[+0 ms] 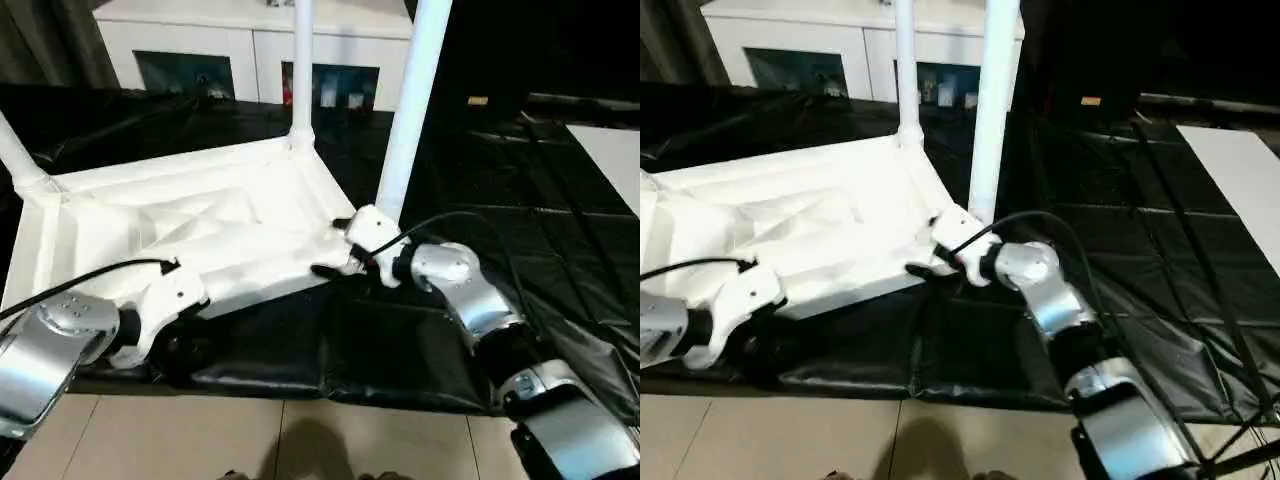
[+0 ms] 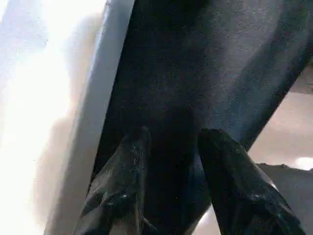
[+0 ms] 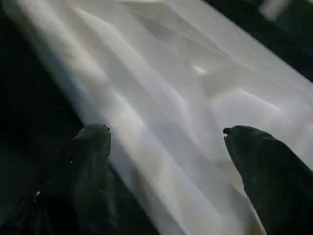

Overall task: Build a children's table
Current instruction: Rotate table base

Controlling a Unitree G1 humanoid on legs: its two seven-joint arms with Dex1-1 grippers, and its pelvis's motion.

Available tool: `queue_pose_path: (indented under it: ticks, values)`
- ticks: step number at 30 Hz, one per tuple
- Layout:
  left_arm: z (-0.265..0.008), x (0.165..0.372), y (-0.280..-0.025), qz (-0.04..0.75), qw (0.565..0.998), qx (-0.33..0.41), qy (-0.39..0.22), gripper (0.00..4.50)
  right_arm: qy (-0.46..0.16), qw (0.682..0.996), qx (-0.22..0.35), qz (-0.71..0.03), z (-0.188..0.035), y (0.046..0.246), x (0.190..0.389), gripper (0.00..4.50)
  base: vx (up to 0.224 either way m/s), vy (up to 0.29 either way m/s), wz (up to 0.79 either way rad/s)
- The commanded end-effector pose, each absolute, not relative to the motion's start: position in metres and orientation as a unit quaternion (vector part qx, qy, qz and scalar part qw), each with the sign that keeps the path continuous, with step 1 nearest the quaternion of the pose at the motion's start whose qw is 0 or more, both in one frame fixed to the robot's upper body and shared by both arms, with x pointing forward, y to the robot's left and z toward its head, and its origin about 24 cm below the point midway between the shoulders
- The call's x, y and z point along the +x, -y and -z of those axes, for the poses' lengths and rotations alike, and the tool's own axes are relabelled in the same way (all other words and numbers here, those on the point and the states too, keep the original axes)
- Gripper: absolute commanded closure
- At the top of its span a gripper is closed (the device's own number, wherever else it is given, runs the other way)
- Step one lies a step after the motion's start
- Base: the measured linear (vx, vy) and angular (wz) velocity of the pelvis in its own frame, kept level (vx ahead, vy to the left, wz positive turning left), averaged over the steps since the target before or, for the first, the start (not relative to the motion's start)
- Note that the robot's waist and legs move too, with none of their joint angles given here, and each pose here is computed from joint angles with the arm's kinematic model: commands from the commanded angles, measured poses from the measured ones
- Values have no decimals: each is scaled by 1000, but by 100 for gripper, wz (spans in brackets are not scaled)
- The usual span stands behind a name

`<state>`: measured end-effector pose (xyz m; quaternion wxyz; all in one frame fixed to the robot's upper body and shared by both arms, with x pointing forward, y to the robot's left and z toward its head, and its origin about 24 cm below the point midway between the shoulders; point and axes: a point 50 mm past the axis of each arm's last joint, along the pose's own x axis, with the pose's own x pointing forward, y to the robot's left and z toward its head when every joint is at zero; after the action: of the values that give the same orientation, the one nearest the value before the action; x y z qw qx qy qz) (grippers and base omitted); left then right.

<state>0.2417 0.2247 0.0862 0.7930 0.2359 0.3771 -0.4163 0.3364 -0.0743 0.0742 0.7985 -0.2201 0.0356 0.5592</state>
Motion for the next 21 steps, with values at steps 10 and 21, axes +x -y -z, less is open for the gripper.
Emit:
queue_pose_path:
  ticks: [10, 21]
  values:
    - [-89, 250, -230, 368, 811, 263, -370, 256, -56, 719, -341, -603, -64, 63, 338, 40, 0, 0, 0]
    - [-83, 252, -238, 338, 814, 278, -382, 256, -105, 692, -377, -607, -55, 54, 345, 40, 0, 0, 0]
